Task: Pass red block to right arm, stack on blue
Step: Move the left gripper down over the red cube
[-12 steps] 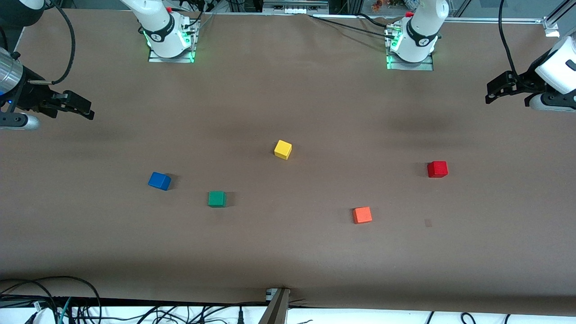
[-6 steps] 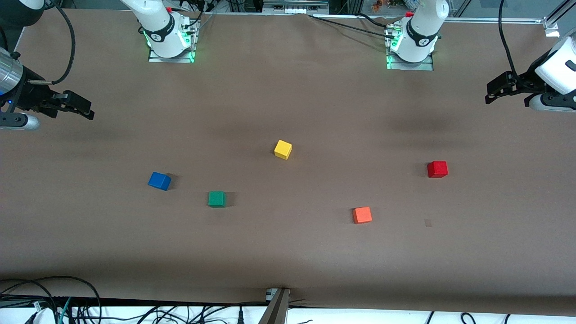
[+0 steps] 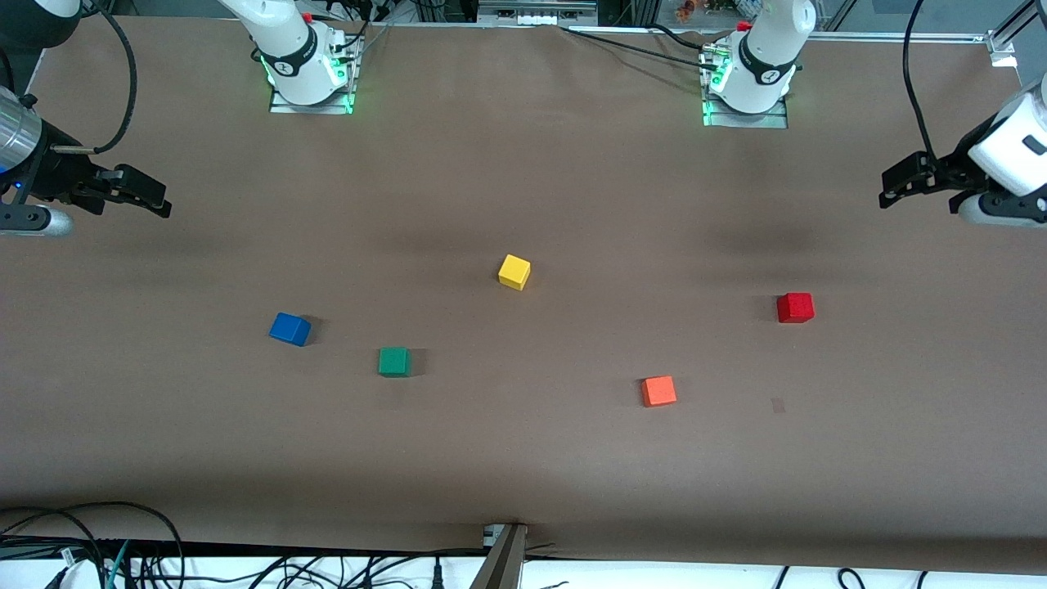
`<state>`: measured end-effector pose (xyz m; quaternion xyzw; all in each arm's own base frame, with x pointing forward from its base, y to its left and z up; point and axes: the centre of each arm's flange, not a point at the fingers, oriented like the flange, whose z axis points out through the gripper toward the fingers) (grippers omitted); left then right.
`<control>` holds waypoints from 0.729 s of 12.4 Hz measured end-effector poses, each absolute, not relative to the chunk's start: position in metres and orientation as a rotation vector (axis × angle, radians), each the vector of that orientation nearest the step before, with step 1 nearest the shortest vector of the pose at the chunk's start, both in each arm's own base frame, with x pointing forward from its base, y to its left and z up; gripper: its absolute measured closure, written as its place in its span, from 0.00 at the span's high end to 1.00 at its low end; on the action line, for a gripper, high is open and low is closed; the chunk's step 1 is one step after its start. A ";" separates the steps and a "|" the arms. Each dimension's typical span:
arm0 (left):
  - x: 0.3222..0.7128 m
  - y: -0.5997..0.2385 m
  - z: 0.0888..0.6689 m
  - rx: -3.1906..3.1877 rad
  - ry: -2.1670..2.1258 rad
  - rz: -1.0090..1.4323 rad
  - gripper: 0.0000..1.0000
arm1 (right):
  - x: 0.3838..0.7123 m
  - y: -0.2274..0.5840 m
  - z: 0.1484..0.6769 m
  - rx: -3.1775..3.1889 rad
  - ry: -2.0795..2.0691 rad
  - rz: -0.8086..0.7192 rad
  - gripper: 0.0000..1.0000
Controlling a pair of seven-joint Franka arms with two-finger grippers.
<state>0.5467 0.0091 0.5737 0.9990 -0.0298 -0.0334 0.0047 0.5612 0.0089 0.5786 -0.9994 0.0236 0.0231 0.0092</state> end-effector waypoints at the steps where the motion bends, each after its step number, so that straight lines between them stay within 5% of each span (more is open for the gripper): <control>1: 0.552 0.009 0.569 3.118 -0.092 -0.108 1.00 | 0.561 0.009 0.579 -3.122 0.074 0.072 1.00; 9: 0.574 0.018 0.526 3.091 -0.073 -0.218 1.00 | 0.561 0.009 0.579 -3.122 0.073 0.072 1.00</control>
